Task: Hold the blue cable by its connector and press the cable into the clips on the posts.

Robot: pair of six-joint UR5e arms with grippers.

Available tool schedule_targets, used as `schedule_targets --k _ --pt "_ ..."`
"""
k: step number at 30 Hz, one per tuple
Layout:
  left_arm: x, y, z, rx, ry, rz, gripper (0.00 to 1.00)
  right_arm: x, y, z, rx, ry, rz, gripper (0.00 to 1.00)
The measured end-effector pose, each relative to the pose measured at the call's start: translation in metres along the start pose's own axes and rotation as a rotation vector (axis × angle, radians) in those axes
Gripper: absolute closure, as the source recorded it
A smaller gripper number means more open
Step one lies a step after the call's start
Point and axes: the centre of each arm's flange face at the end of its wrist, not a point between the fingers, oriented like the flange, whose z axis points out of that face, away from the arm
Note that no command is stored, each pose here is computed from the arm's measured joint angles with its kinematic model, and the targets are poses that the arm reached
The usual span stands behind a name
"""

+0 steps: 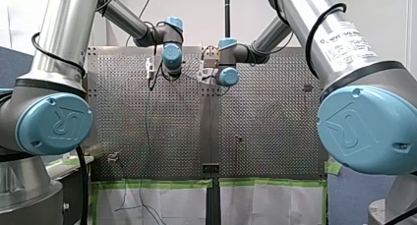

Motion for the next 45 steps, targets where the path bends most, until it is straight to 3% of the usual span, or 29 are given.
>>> schedule_targets --k 4,6,8,9,10,11,12,13,14,15,16,21,35,45 --pt "-0.001 -0.001 -0.001 0.001 -0.001 0.0 0.0 0.0 0.0 0.0 0.0 -0.001 0.0 1.0" --pt "-0.001 -0.002 -0.002 0.003 -0.001 0.001 0.05 0.0 0.0 0.0 0.0 -0.001 0.0 1.0" --pt "-0.001 -0.003 -0.002 0.005 -0.001 0.002 0.27 0.0 0.0 0.0 0.0 -0.002 0.0 1.0" --pt "-0.001 -0.003 -0.003 0.006 -0.001 0.002 0.27 0.0 0.0 0.0 0.001 -0.001 0.0 1.0" --pt "-0.001 -0.004 -0.003 0.007 -0.002 0.002 0.38 0.0 0.0 0.0 0.001 -0.002 0.0 1.0" --pt "-0.001 -0.004 -0.003 0.008 -0.002 0.003 0.57 0.0 0.0 0.0 0.001 -0.002 0.0 1.0" --pt "-0.001 -0.005 -0.004 0.009 -0.002 0.004 0.57 0.0 0.0 0.0 0.001 -0.002 0.0 1.0" --pt "-0.001 -0.005 -0.004 0.01 -0.003 0.007 0.79 0.0 0.0 0.0 0.001 -0.002 0.0 1.0" --pt "-0.001 -0.005 -0.004 0.01 -0.003 0.011 0.93 0.0 0.0 0.0 0.0 -0.003 0.0 1.0" --pt "-0.001 -0.005 -0.004 0.01 -0.003 0.016 0.93 0.0 0.0 0.0 0.0 -0.003 0.0 1.0" --pt "-0.001 -0.005 -0.004 0.01 -0.004 0.022 1.0 -0.001 0.0 0.0 0.0 -0.003 0.0 1.0" --pt "-0.002 -0.006 -0.003 0.009 -0.014 0.04 1.0 -0.001 -0.001 0.0 0.0 -0.005 0.0 1.0" --pt "-0.006 -0.007 0.001 -0.008 -0.055 0.011 1.0 -0.002 0.0 -0.001 -0.004 -0.01 0.014 1.0" --pt "-0.008 -0.015 0.007 -0.004 -0.114 -0.054 1.0 -0.017 0.005 -0.01 -0.022 -0.056 0.019 1.0"
